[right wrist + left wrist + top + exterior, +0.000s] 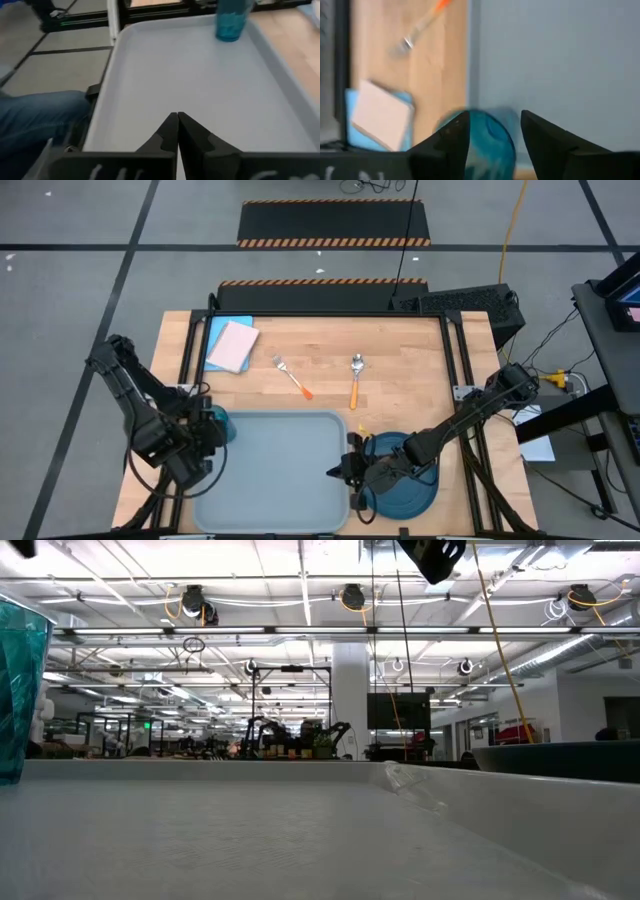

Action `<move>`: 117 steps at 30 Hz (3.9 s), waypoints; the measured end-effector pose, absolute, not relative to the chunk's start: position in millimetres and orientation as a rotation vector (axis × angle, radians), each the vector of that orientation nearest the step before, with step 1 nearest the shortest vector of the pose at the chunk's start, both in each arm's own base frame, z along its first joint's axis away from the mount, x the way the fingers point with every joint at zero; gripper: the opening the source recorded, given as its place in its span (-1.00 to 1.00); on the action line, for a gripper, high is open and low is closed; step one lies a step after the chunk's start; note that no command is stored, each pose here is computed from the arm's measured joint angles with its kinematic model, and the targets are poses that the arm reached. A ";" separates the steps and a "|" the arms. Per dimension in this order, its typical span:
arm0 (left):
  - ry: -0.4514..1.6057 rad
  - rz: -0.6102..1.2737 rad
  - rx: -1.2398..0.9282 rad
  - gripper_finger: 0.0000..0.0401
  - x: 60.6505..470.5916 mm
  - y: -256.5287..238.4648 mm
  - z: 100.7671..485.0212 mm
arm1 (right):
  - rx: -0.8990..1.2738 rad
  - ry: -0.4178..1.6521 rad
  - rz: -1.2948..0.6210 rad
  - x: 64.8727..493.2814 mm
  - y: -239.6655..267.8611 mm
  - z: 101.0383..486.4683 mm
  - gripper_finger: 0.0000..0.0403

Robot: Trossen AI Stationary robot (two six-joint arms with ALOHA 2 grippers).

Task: Pick and place plate/cup/fork/spoon on tray
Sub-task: Put the dark blue plate on the gray tray to the bottom right of the blue cup

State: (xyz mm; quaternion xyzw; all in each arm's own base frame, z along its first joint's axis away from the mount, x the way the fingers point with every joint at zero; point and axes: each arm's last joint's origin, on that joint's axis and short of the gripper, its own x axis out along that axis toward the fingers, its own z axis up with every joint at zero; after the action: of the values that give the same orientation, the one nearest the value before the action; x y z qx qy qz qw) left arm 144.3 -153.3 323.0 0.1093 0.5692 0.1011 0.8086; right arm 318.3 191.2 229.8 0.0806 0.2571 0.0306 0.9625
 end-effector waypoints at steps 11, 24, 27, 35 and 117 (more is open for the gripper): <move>0.935 0.197 0.278 -0.33 158.8 -164.6 329.1 | 0.285 0.527 0.009 297.6 217.3 227.5 -0.85; 0.682 -0.035 0.343 -0.39 175.5 -196.4 331.6 | 0.554 0.834 -0.120 235.2 264.3 231.6 -0.85; 0.672 -0.040 0.337 -0.39 176.7 -198.0 327.4 | 0.612 0.901 -0.117 227.1 272.4 231.5 -0.85; 0.670 -0.059 0.315 -0.39 178.5 -201.2 312.5 | 0.750 1.055 -0.160 219.1 289.4 208.2 -0.73; 0.676 -0.051 0.292 -0.39 178.3 -200.9 310.7 | 0.290 1.356 -0.321 233.4 275.9 234.3 -0.99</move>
State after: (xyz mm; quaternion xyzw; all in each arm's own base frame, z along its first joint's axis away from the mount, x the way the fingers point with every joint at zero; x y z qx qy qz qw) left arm 178.3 -200.9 310.7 0.1429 0.3302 -0.0250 0.9327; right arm 233.4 275.9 234.3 0.1329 0.6220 -0.1475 0.7574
